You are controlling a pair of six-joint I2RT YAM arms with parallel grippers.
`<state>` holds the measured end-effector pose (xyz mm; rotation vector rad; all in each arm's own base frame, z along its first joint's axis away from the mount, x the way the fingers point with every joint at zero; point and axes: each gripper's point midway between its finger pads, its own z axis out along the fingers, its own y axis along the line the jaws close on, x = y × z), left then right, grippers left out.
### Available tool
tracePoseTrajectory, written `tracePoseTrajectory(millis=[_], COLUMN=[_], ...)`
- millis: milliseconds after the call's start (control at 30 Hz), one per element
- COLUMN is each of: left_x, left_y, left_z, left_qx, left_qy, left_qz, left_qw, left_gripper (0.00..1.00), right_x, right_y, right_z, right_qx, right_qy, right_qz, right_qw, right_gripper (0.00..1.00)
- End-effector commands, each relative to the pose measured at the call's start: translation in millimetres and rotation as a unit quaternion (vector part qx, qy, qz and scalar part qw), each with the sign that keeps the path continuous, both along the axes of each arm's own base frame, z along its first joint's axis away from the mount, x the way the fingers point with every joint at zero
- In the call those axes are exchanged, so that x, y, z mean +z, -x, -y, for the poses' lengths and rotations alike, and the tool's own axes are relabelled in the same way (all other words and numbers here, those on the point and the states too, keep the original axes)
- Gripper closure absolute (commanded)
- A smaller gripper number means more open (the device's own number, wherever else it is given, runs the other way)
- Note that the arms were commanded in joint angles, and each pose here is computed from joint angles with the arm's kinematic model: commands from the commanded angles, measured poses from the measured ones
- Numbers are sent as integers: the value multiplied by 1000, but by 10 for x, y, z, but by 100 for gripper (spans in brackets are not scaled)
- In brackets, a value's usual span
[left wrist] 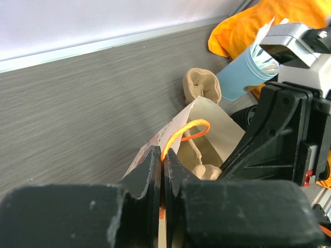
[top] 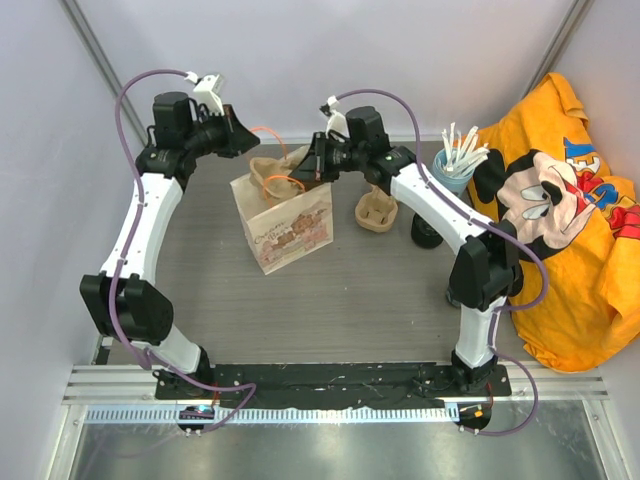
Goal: Pack the takeout coffee
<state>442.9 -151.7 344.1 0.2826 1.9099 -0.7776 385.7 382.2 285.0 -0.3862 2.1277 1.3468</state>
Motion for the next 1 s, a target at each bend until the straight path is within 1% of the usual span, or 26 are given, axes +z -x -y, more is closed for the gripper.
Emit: tracePoseTrajectory(millis=[0,67,100,300,500,733,833,967], left_x=[340,326,319,326,270,208,196,229], left_y=[126,136,142,142,146,162,181,252], left_z=[-24,-27,-26,-70,-52,-80,-33,95], left_qx=[7,9,9,25,30,49,43,16], left_qy=[-5,-6,-7,-12,-12,-44,-49,-52], left_qz=[41,38,37,37,27,27,28,38], left_qw=[999,999,999,999,999,997,998,998], left_gripper=[100,100,100,100,100,100,100,100], right_x=[98,66,62,32,45,2,-76,-196], right_y=[-55,-41,-80,24,-56,-73,-49,-12], right_z=[-30,-38,-28,-96,-22,64,95,129], right_qx=[-16,-17,-25,-22,-42,-54,-53,-48], right_qy=[42,56,70,102,133,162,177,194], right_qz=[64,69,83,103,128,140,138,136], right_qw=[997,996,994,989,982,975,973,970], right_gripper=[99,99,99,99,99,99,99,99])
